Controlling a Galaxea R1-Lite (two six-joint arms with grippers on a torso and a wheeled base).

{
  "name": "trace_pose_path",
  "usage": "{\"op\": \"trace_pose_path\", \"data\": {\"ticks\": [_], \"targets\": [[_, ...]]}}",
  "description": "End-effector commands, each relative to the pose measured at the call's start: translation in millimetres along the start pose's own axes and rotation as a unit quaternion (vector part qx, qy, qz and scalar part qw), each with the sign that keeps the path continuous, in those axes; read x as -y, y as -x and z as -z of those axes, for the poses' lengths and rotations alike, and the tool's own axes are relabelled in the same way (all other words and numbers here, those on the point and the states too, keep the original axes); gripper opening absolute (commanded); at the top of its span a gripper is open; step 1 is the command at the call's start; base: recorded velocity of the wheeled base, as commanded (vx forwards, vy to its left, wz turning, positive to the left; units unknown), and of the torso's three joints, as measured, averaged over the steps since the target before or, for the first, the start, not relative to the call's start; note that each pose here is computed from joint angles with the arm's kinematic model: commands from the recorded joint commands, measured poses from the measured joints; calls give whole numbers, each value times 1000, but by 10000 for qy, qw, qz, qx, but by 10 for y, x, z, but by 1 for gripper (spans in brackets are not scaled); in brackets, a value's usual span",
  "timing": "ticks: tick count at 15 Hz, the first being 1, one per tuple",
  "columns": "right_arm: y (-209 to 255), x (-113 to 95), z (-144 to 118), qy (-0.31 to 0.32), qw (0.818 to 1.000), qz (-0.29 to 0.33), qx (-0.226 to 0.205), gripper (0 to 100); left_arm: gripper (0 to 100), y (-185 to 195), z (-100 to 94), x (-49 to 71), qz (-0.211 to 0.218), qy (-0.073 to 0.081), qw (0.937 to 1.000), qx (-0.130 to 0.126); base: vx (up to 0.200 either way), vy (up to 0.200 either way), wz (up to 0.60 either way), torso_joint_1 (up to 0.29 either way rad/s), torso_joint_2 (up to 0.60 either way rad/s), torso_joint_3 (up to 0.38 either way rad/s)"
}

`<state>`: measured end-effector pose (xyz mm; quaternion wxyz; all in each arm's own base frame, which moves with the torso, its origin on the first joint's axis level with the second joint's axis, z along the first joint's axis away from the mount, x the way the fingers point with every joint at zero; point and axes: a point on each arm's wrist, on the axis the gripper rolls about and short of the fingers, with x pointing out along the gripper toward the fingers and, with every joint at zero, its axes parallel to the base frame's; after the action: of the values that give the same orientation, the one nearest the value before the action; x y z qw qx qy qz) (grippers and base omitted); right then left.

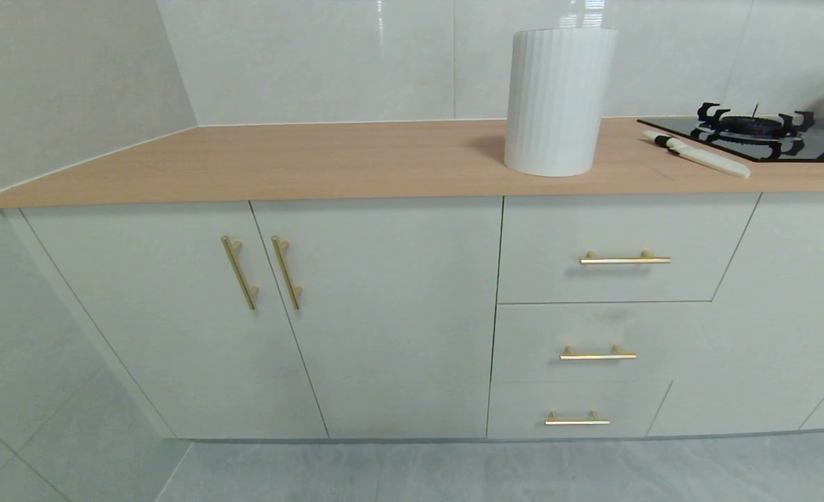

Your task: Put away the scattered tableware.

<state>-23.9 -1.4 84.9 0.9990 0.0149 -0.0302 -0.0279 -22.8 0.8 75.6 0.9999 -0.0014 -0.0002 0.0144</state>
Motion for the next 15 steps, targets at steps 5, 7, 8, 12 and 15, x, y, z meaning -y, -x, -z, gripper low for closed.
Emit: {"op": "trace_pose_path", "data": {"ticks": [5, 7, 8, 12, 15], "targets": [[-5, -8, 92, 20, 9994, -214, -288, 100, 100, -1, 1, 0, -2, -99, 10000, -10, 0, 0, 0, 0, 0, 0], [-5, -8, 92, 20, 9993, -221, -288, 100, 100, -1, 1, 0, -2, 17, 10000, -10, 0, 0, 0, 0, 0, 0], [-5, -8, 92, 20, 9994, -214, -288, 100, 100, -1, 1, 0, -2, 9, 10000, -10, 0, 0, 0, 0, 0, 0], [-5, -8, 92, 20, 9993, -221, -288, 100, 100, -1, 1, 0, -2, -6, 10000, -10, 0, 0, 0, 0, 0, 0], [-5, -8, 92, 27, 9993, -229, -288, 100, 100, -1, 1, 0, -2, -22, 10000, -10, 0, 0, 0, 0, 0, 0]]}}
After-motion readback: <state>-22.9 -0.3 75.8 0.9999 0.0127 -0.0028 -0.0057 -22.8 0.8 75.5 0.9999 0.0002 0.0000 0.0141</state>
